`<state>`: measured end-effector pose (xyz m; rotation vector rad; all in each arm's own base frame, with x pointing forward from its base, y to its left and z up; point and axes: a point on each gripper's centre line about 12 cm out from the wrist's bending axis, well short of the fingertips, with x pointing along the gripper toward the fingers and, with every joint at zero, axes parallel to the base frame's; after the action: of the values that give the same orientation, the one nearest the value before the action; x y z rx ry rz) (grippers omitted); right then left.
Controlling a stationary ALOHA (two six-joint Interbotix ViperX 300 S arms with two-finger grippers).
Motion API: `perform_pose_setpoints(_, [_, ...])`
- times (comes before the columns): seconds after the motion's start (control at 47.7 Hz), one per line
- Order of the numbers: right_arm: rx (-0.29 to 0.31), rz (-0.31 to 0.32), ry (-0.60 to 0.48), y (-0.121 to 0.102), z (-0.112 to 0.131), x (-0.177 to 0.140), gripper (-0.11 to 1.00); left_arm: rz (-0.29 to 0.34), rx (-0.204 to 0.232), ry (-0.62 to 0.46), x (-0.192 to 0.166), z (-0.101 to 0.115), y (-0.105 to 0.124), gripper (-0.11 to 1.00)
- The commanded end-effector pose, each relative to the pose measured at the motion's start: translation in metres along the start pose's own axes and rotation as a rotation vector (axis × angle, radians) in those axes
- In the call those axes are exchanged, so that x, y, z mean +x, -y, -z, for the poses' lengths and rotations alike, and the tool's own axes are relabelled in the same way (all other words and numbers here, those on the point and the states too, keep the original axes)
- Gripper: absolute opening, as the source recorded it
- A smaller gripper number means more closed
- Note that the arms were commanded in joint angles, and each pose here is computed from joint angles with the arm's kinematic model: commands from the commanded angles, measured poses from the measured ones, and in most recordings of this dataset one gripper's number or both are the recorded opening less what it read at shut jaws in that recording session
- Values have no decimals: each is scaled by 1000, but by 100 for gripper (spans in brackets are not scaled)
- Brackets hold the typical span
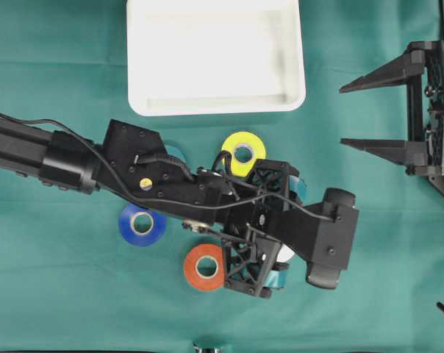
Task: Pick up the tape from a random location and place it into the white case.
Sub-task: 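Move the left gripper over the white tape roll, then lower the left gripper into the white roll's hole and close it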
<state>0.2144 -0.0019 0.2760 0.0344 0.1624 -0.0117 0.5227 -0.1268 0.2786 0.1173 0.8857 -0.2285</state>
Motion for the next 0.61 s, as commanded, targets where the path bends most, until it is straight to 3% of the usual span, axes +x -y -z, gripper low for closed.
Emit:
perform_pose_setpoints(0.0, [2, -1, 23, 0, -10, 1, 92, -3, 0, 49, -13, -9, -1, 100])
perform_pose_setpoints(0.377, [3, 1, 8, 0, -6, 4, 92, -1, -3, 90, 16, 8, 0, 100])
perform_pose_setpoints(0.587, [3, 0, -5, 0, -5, 6, 92, -2, -11, 52, 50, 28, 0, 100])
